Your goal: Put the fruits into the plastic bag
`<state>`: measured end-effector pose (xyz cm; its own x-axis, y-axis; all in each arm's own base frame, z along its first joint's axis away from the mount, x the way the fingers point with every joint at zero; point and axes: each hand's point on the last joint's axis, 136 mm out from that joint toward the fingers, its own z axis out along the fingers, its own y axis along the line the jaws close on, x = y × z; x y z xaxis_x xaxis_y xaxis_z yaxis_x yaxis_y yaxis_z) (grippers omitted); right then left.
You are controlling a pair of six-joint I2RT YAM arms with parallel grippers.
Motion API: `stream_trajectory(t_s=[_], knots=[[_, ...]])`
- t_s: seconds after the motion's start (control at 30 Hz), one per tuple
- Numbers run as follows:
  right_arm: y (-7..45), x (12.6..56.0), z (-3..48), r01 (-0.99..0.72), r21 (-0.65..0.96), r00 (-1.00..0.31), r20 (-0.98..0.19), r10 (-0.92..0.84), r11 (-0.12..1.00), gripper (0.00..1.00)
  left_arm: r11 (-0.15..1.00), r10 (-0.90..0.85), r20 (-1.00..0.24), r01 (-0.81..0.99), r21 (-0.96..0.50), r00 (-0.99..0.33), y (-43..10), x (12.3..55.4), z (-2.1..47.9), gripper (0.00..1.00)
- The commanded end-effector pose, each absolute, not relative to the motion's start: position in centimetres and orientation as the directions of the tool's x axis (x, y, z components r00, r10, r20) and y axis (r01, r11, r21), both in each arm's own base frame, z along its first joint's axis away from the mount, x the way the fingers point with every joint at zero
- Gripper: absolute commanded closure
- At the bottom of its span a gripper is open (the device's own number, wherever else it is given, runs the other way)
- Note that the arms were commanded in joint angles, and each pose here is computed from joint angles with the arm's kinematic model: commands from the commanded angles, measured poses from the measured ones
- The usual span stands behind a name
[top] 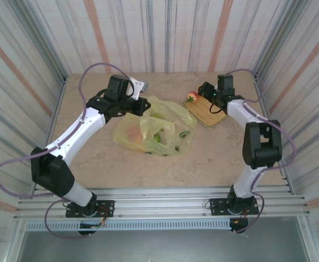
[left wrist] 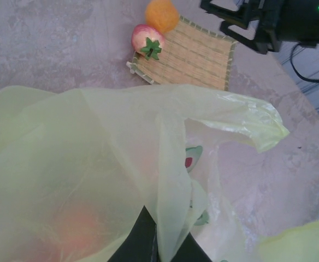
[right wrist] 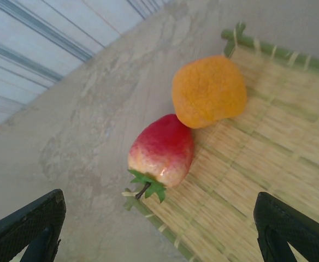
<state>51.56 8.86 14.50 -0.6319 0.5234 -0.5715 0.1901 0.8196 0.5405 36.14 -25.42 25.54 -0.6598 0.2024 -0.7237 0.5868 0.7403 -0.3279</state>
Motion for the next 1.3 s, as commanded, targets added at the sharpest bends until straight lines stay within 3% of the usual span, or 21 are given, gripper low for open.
stream_trajectory(t_s=[0.0, 0.3, 0.83, 1.27], knots=[[10.1, 52.6, 13.3, 0.25, 0.607, -0.649, -0.473, 0.596, 0.754, 0.1, 0.733, 0.281, -0.753, 0.64, -0.232, -0.595, -25.3, 36.1, 25.7, 1.0], [11.6, 54.9, 9.6, 0.331, 0.571, -0.668, -0.421, 0.614, 0.751, 0.07, 0.749, 0.295, -0.749, 0.631, -0.205, -0.593, -24.7, 36.2, 24.9, 1.0], [12.2, 56.5, 6.9, 0.407, 0.473, -0.662, -0.437, 0.609, 0.782, 0.06, 0.751, 0.303, -0.742, 0.629, -0.201, -0.598, -24.4, 35.9, 24.3, 1.0], [12.7, 57.8, 5.7, 0.42, 0.472, -0.665, -0.421, 0.617, 0.775, 0.2, 0.748, 0.302, -0.746, 0.633, -0.202, -0.594, -24.2, 35.7, 24.4, 1.0]])
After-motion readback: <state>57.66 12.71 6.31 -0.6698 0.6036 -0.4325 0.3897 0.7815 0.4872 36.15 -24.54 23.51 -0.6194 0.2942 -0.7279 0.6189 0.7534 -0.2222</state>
